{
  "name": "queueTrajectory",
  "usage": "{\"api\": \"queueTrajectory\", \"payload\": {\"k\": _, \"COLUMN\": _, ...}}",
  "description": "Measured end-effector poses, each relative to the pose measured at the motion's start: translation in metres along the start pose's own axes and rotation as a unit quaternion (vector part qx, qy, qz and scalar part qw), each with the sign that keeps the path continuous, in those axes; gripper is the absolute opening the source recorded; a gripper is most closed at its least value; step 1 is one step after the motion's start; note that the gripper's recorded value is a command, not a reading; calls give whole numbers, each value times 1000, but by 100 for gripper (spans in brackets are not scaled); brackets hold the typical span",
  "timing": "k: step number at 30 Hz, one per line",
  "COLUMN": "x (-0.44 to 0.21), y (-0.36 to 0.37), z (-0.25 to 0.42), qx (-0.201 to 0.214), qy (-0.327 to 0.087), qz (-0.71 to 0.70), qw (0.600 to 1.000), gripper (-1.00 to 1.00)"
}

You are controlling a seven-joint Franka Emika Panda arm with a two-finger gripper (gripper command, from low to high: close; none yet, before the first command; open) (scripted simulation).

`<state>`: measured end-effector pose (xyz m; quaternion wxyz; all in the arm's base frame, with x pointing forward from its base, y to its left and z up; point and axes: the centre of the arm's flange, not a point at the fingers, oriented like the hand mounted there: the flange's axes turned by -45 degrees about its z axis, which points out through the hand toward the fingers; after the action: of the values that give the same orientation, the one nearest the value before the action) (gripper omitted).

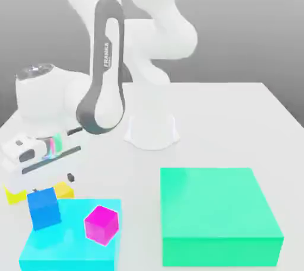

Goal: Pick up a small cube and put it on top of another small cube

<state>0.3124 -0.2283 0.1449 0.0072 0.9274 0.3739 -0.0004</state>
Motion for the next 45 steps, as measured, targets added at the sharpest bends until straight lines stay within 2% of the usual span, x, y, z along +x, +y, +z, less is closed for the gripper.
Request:
{"api": "queueTrajectory", "payload": {"k": 2, "x": 0, "y": -3, "z": 13, "qx": 4, "qy": 1, "qz": 1, "qw": 1000, "gripper": 0}}
{"api": "queueTrajectory", "payload": {"k": 3, "x": 1, "y": -5, "z": 17, "qx": 5, "qy": 2, "qz": 2, "qw": 1000, "gripper": -100}}
{"api": "queueTrajectory", "payload": {"k": 10, "x": 1, "y": -5, "z": 17, "qx": 6, "qy": 2, "qz": 2, "qw": 1000, "gripper": -100}}
{"api": "queueTrajectory", "payload": {"k": 19, "x": 0, "y": 2, "z": -30, "qx": -1, "qy": 0, "qz": 0, "qw": 1000, "gripper": -100}}
{"api": "queueTrajectory", "payload": {"k": 26, "x": 20, "y": 4, "z": -56, "qx": 14, "qy": 2, "qz": -30, "qw": 999, "gripper": -100}}
{"api": "queueTrajectory", "payload": {"k": 30, "x": 18, "y": 30, "z": -84, "qx": 24, "qy": 4, "qz": -65, "qw": 998, "gripper": -100}}
{"api": "queueTrajectory", "payload": {"k": 36, "x": 75, "y": 70, "z": -163, "qx": 9, "qy": 0, "qz": -79, "qw": 997, "gripper": -100}}
{"api": "queueTrajectory", "payload": {"k": 44, "x": 87, "y": 69, "z": -115, "qx": 8, "qy": 5, "qz": -54, "qw": 998, "gripper": -100}}
{"api": "queueTrajectory", "payload": {"k": 45, "x": 86, "y": 69, "z": -107, "qx": 8, "qy": 4, "qz": -53, "qw": 999, "gripper": 100}}
